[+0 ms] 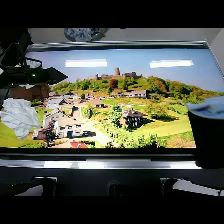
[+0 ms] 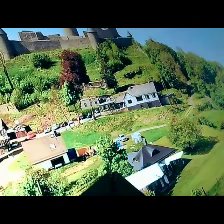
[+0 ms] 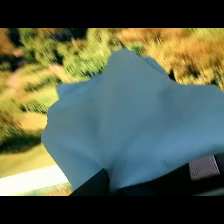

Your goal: Fold the shirts.

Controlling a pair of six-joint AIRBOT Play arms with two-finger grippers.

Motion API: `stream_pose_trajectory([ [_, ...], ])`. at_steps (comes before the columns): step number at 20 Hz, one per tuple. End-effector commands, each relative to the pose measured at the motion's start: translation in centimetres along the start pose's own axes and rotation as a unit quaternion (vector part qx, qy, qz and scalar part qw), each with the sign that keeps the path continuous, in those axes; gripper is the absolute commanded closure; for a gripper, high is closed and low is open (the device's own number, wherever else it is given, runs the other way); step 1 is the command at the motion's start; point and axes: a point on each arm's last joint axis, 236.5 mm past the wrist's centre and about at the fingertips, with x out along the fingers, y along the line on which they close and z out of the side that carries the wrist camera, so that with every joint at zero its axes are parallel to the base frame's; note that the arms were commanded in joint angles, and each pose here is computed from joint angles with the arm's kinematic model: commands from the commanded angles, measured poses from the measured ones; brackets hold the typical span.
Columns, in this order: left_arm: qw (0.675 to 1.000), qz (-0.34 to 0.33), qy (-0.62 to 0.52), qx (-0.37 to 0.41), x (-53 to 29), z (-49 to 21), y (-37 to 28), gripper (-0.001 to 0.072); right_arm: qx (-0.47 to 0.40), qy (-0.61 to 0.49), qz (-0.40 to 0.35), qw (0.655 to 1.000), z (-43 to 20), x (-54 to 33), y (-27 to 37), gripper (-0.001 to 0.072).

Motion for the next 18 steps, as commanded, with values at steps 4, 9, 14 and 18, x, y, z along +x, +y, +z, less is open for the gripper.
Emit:
stream_pose_trajectory([
  [4, 1.0, 0.0, 0.0, 0.006, 0.0, 0.0, 0.0, 0.0674, 0.055, 0.19, -0.086, 0.976, -9.6, 0.4, -4.0, 0.0665],
  [9, 1.0, 0.0, -0.001, 0.007, 0.0, 0.0, 0.0, 0.0674, 0.072, 0.328, -0.145, 0.931, -18.6, 0.9, -5.8, 0.0665],
  [14, 1.0, 0.003, -0.008, 0.01, 0.0, 0.4, 0.1, 0.0674, 0.09, 0.378, -0.134, 0.912, -24.2, 4.5, -4.7, 0.0664],
  [18, 1.0, 0.005, -0.013, 0.01, -0.1, 0.6, 0.2, 0.0674, 0.093, 0.385, -0.147, 0.906, -25.8, 6.1, -5.2, 0.0011],
])
